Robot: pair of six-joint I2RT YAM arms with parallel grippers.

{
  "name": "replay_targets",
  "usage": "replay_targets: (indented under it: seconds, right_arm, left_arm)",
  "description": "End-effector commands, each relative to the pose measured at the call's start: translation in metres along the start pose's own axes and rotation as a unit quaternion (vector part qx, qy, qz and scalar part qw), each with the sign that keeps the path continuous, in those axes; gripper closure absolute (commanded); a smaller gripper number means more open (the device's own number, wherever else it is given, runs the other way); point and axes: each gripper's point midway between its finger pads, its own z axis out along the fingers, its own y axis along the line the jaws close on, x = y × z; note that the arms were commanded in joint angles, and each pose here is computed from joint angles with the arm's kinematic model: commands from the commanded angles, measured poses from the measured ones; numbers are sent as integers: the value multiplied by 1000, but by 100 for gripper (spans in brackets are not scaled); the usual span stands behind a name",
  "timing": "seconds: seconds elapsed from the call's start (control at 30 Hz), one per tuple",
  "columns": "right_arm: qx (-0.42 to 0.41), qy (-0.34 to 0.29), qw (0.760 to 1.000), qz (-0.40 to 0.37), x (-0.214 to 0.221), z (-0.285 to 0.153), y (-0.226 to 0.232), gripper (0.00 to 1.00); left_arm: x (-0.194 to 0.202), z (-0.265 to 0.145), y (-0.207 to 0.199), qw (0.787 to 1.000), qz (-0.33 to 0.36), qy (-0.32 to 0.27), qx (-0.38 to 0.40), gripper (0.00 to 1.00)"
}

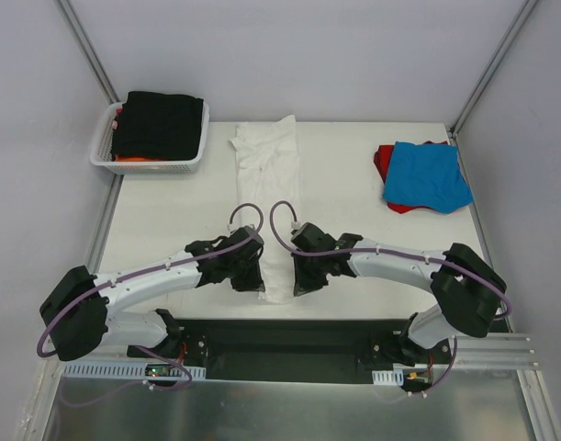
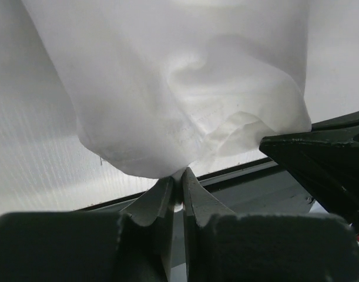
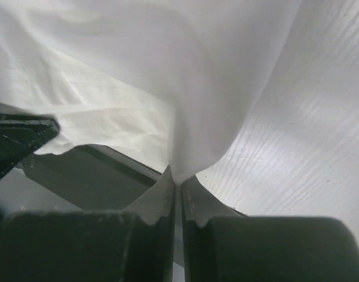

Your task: Fold and stack the t-shirts

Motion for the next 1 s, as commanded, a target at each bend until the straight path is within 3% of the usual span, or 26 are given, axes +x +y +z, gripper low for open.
replay_targets:
  seconds: [0.0, 0.23, 0.6, 0.97]
  right_arm:
    - [-10, -31, 999, -10, -23, -24, 10, 97]
    - [-14, -54, 998, -5, -52, -44, 8, 98]
    - [-15, -66, 998, -4, -106, -64, -2, 99]
    - [-38, -46, 998, -3, -166, -54, -9, 99]
  left_arm:
    - [-6, -13, -6, 1000, 25, -5, -8, 92]
    - [-22, -18, -16, 999, 39, -2, -14, 90]
    - [-107, -34, -10, 998, 10, -48, -25, 92]
    - [-172, -3, -7, 998, 30, -25, -42, 92]
